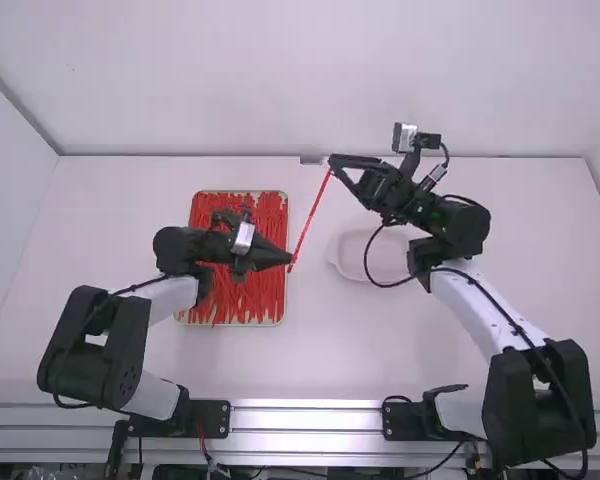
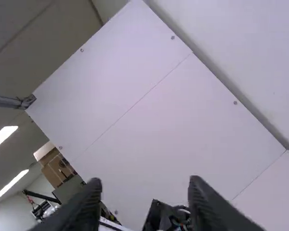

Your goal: Fasten the cable tie

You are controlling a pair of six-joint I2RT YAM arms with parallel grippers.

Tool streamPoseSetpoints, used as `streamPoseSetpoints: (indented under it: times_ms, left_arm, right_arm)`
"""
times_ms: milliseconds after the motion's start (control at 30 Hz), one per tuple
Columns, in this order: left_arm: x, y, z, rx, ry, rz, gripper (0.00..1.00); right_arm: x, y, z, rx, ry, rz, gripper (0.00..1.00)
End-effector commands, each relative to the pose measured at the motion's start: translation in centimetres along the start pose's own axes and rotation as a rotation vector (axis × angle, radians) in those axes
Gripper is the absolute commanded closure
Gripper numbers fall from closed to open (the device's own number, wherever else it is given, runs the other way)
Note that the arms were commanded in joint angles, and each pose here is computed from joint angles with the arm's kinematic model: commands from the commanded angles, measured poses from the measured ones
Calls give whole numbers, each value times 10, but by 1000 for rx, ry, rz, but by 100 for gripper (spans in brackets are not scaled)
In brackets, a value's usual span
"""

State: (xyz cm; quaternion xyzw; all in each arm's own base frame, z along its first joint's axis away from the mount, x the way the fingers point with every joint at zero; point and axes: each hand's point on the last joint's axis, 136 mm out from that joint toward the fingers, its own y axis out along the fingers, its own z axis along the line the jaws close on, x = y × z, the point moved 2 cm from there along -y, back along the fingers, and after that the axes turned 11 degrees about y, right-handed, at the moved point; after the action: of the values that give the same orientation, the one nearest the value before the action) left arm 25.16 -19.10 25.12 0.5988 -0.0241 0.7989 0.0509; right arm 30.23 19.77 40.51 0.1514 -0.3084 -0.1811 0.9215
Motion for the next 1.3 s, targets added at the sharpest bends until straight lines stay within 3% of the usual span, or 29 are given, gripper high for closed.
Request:
streamPoseSetpoints:
  times_ms: [0, 300, 633, 867, 1267]
  left_arm:
    - [-3, -3, -2, -13, 15, 10, 98]
    - [20, -16, 25, 26, 27, 23, 98]
    - [61, -14, 50, 15, 94, 23, 98]
    - [79, -14, 59, 19, 145, 23, 98]
    - [88, -11, 63, 18, 167, 16, 98]
  right_arm:
    - [7, 1, 17, 25, -43, -9, 48]
    - [-3, -11, 13, -4, -75, 106, 46]
    - [-38, -8, 14, 9, -73, 302, 42]
    - [-49, 0, 9, 13, -67, 336, 42]
    - [-50, 18, -12, -32, -50, 256, 43]
